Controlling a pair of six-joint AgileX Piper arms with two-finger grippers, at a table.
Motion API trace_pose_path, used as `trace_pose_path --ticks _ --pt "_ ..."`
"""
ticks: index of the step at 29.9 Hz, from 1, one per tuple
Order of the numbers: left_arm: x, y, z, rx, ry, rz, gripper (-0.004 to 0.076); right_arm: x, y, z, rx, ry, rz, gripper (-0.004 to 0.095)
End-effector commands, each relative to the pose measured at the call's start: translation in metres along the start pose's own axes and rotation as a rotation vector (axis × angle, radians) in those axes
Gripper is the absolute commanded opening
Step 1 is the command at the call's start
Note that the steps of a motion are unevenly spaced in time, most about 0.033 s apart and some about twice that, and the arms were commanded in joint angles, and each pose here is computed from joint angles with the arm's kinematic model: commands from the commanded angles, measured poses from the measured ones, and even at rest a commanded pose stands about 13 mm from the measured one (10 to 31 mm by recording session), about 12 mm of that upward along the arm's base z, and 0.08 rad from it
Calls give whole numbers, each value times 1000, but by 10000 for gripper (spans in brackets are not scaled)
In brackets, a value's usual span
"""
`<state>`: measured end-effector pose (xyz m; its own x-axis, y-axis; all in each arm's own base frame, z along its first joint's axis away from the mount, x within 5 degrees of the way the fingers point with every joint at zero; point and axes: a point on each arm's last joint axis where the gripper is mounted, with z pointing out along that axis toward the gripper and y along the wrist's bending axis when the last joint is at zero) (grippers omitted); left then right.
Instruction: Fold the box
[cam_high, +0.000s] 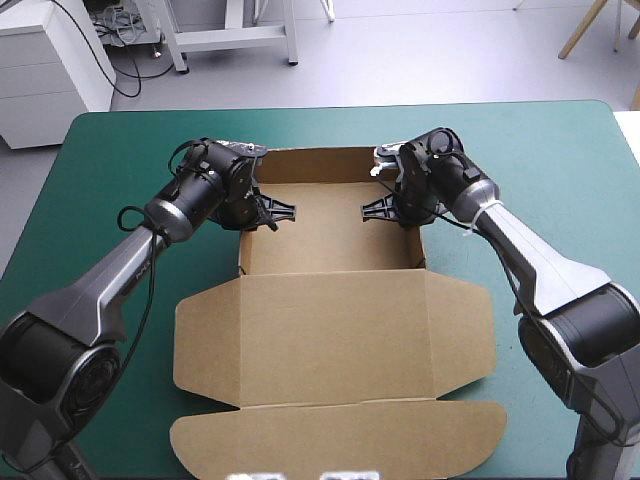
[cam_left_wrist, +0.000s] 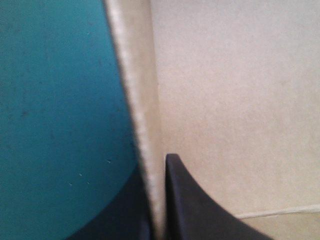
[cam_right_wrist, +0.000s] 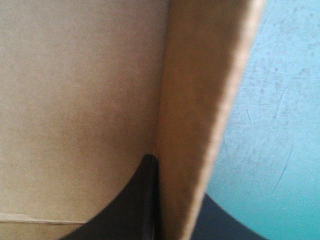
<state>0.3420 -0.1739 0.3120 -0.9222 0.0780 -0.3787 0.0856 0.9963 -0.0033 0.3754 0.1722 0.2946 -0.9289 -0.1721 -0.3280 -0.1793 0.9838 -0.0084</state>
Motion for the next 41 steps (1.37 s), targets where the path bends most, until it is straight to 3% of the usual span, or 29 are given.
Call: trace_pose_path --ticks 1,6,15,24,26,29,31,35,37,41 --pt "-10 -9 -32 127 -161 -27 -10 -7 0 -25 -68 -99 -6 0" --pt "-11 -9 -31 128 -170 -57 -10 -10 -11 -20 -110 -78 25 0" --pt "-8 -14 11 57 -30 -34 -10 -12 -13 -19 -108 -98 26 0" --pt "-8 -16 35 11 12 48 -8 -18 -13 -20 -113 -157 26 13" --pt "-9 -16 35 12 10 48 -5 -18 -13 -20 -112 -157 23 76" --pt "-9 -17 33 22 10 42 41 -18 -13 -20 -112 -158 18 262" --pt "-9 -17 33 26 12 40 125 -18 -13 -20 -112 -158 18 430" --pt "-10 -17 33 25 9 41 384 -17 -13 -20 -108 -152 -11 781" --pt "-10 -17 33 26 5 41 462 -17 -14 -20 -102 -154 -14 836" --pt "-13 -18 28 32 -10 38 469 -18 -15 -20 -84 -164 -21 834"
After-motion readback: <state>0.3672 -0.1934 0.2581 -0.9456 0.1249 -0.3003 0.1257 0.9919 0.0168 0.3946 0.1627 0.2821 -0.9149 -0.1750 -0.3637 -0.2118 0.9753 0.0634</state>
